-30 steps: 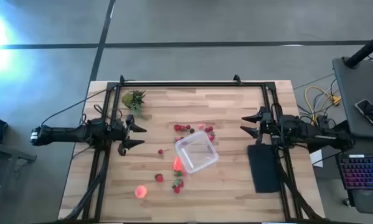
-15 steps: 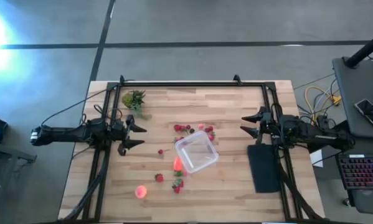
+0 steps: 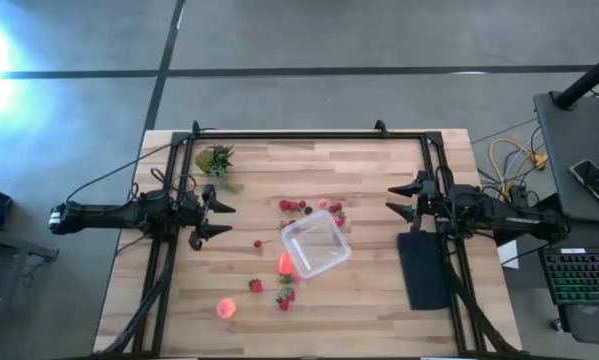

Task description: Pick and placing Produce into tupperware

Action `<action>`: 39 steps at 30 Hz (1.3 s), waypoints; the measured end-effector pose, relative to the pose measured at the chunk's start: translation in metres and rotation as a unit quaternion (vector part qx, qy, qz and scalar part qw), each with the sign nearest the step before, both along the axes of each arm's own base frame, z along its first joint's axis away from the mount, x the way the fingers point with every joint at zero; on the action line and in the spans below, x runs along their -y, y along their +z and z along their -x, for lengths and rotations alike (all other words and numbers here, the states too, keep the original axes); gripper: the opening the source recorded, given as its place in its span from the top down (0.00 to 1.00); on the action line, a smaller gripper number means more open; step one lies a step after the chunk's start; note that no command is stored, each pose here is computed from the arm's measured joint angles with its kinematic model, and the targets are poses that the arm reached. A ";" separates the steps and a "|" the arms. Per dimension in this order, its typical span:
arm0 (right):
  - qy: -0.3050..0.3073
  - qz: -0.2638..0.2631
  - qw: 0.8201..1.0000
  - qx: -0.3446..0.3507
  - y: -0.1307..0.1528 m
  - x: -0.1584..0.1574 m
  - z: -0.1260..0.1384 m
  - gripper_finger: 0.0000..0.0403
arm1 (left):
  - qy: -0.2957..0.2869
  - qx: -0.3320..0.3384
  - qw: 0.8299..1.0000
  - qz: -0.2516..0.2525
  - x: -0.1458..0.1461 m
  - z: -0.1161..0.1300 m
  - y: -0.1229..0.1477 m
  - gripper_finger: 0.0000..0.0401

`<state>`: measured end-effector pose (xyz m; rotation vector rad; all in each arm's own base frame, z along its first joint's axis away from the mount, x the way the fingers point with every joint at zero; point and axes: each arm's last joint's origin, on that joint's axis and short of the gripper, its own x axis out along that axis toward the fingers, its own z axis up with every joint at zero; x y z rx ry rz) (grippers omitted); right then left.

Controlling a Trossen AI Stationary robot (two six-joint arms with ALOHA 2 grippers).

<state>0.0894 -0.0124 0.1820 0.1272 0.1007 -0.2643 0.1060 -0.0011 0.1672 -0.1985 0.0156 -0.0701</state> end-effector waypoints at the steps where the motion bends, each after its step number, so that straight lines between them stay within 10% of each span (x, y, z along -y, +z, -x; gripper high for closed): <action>1: -0.005 0.023 1.000 0.014 0.002 0.000 -0.001 0.44 | 0.000 0.000 1.000 0.000 0.000 0.000 0.000 0.41; 4: -0.011 0.008 0.998 0.065 0.009 0.001 -0.002 0.44 | 0.000 0.000 1.000 0.000 0.000 0.000 0.000 0.41; 6: -0.014 -0.092 0.989 0.113 0.015 0.001 -0.001 0.44 | 0.000 0.000 1.000 0.000 0.000 0.000 0.000 0.41; 10: -0.035 -0.321 0.925 0.203 0.023 0.002 0.000 0.44 | 0.002 -0.001 1.000 0.000 0.000 0.000 0.000 0.41; 14: -0.048 -0.407 0.885 0.223 0.022 0.003 -0.004 0.44 | 0.002 0.000 1.000 0.000 0.000 0.000 0.000 0.41; 18: 0.005 -0.395 0.862 0.317 0.044 0.003 -0.008 0.44 | 0.002 0.000 1.000 0.000 0.000 0.000 0.000 0.41; 28: 0.073 -0.155 0.807 0.565 0.141 0.001 0.007 0.44 | -0.001 0.046 0.996 0.071 0.000 0.000 0.010 0.41; 33: 0.141 -0.151 0.863 0.461 0.183 -0.002 -0.024 0.44 | -0.013 0.107 0.979 0.172 0.000 0.003 0.023 0.41; 39: 0.147 -0.169 0.873 0.434 0.236 -0.001 -0.043 0.44 | -0.026 0.162 0.961 0.223 -0.001 0.006 0.034 0.41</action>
